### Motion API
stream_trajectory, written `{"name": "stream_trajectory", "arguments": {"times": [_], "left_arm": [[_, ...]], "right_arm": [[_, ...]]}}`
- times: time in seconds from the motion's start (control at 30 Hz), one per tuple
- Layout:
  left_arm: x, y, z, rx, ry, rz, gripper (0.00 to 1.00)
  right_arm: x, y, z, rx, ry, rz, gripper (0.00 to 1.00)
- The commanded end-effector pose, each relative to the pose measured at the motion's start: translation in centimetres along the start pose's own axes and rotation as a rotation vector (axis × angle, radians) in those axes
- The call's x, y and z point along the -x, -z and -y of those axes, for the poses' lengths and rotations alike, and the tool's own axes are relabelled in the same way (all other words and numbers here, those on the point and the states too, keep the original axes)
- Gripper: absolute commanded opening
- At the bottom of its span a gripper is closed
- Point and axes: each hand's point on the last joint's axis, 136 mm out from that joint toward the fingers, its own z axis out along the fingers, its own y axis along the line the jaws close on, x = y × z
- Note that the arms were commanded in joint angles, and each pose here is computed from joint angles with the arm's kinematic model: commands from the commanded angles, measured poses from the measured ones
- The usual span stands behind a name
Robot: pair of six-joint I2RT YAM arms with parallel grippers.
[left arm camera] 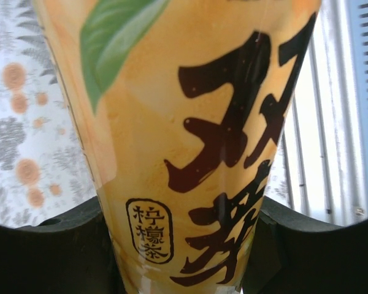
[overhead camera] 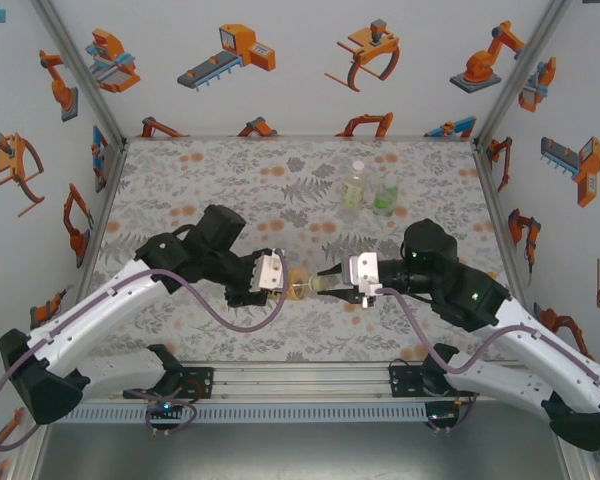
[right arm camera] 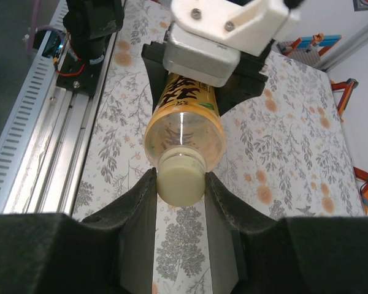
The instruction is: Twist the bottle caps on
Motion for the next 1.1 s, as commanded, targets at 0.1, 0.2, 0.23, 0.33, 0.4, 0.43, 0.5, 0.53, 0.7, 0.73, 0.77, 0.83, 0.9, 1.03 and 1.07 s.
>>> {"name": "stream_trajectory", "arguments": {"times": [0.1,0.2,0.23,0.33,0.4,0.43,0.5,0.53,0.7,0.73,0.77,0.83,0.9,1.03,1.07], "left_arm": [[3.7,1.0,2.0,-0.169,-0.017,0.125,0.0],[3.9,1.2,2.0,-0.154,-0.048,0.137,0.0],[3.9,1.2,1.7,-0.13,-0.056,0.139,0.0],[4.1,1.3,0.8,-0.047,-0.099,0.164,0.0],[4.2,1.5,0.2,0.009,-0.129,0.18,0.0],[4.3,1.6,-0.3,0.043,-0.133,0.18,0.0],[4.3,1.8,-1.2,0.103,-0.138,0.17,0.0],[4.3,2.0,-1.8,0.141,-0.147,0.164,0.0],[4.0,2.7,-4.4,0.303,-0.127,0.121,0.0],[3.9,2.7,-4.6,0.32,-0.131,0.118,0.0],[3.8,2.7,-4.8,0.339,-0.136,0.116,0.0],[4.0,3.0,-5.4,0.387,-0.139,0.133,0.0],[4.2,3.1,-5.5,0.412,-0.148,0.159,0.0],[4.7,3.4,-6.2,0.455,-0.14,0.18,0.0],[4.7,3.4,-6.4,0.466,-0.135,0.177,0.0]], "right_arm": [[0.6,-0.3,-1.6,0.104,0.11,0.022,0.0],[0.3,-0.2,-1.9,0.109,0.106,0.029,0.0],[0.4,-0.2,-1.9,0.102,0.101,0.037,0.0],[0.9,0.0,-1.9,0.076,0.057,0.08,0.0],[1.3,0.1,-1.3,0.033,0.007,0.115,0.0],[1.5,0.1,-0.7,-0.002,-0.04,0.13,0.0],[1.5,0.1,0.1,-0.047,-0.119,0.139,0.0],[1.2,0.0,0.6,-0.076,-0.18,0.136,0.0],[-0.8,-0.1,3.7,-0.252,-0.555,0.137,0.0],[-1.4,0.0,4.4,-0.297,-0.645,0.138,0.0],[-2.1,0.2,5.1,-0.344,-0.718,0.141,0.0],[-3.8,0.7,6.6,-0.463,-0.908,0.154,0.0],[-5.4,1.1,7.4,-0.551,-1.087,0.177,0.0],[-9.6,1.6,8.0,-0.732,-1.474,0.195,0.0],[-10.7,1.6,7.8,-0.77,-1.572,0.18,0.0]]}}
